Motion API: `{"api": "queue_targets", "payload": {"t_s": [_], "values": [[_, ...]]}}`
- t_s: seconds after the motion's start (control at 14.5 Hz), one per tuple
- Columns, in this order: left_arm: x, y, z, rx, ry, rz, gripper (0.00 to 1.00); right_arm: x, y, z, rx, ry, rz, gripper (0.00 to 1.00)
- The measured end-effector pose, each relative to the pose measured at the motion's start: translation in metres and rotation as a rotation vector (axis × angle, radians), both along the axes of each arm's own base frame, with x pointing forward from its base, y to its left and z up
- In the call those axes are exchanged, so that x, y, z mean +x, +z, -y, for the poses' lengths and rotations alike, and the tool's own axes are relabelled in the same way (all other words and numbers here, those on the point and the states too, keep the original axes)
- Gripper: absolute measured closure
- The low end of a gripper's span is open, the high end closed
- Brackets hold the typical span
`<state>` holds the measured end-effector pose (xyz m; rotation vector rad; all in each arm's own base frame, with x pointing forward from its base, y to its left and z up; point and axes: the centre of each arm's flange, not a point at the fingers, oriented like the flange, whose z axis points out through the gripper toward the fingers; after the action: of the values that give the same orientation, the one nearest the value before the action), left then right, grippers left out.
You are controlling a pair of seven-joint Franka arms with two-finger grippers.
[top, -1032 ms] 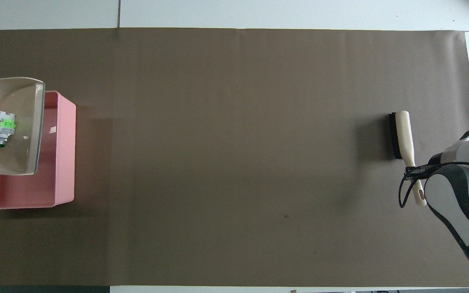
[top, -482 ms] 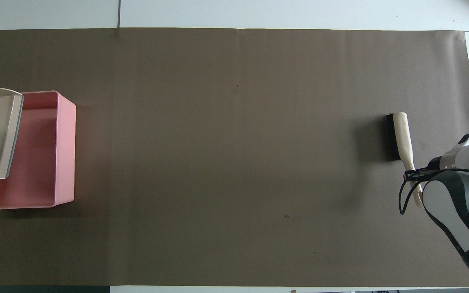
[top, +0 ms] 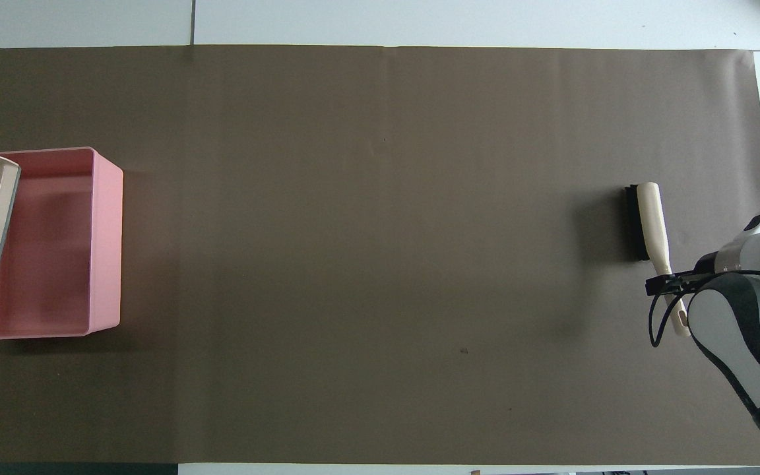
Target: Clean e-waste and dump in bin
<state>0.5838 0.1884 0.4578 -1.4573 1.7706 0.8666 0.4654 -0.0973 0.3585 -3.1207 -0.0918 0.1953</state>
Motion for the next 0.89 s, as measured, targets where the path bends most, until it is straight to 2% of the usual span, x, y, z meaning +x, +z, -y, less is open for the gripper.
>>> {"api": "queue_targets", "payload": {"t_s": [0.07, 0.14, 0.41, 0.62, 0.89], "values": [[-0.004, -0.004, 0.005, 0.024, -0.003, 0.008, 0.68, 0.005, 0.011, -0.001, -0.002, 0.005, 0.008, 0.02], [-0.007, -0.006, 0.01, 0.047, -0.007, 0.016, 0.68, 0.01, 0.022, -0.003, -0.006, 0.009, 0.023, 0.0], [-0.015, 0.0, 0.019, 0.144, -0.016, 0.041, 0.68, 0.034, 0.072, -0.019, -0.026, 0.002, 0.086, 0.0], [-0.018, 0.003, 0.019, 0.199, -0.027, 0.039, 0.68, 0.049, 0.107, -0.065, -0.046, -0.075, 0.106, 0.0], [-0.019, 0.008, 0.02, 0.249, -0.024, 0.028, 0.68, 0.06, 0.156, -0.12, -0.06, -0.125, 0.141, 0.0]]}}
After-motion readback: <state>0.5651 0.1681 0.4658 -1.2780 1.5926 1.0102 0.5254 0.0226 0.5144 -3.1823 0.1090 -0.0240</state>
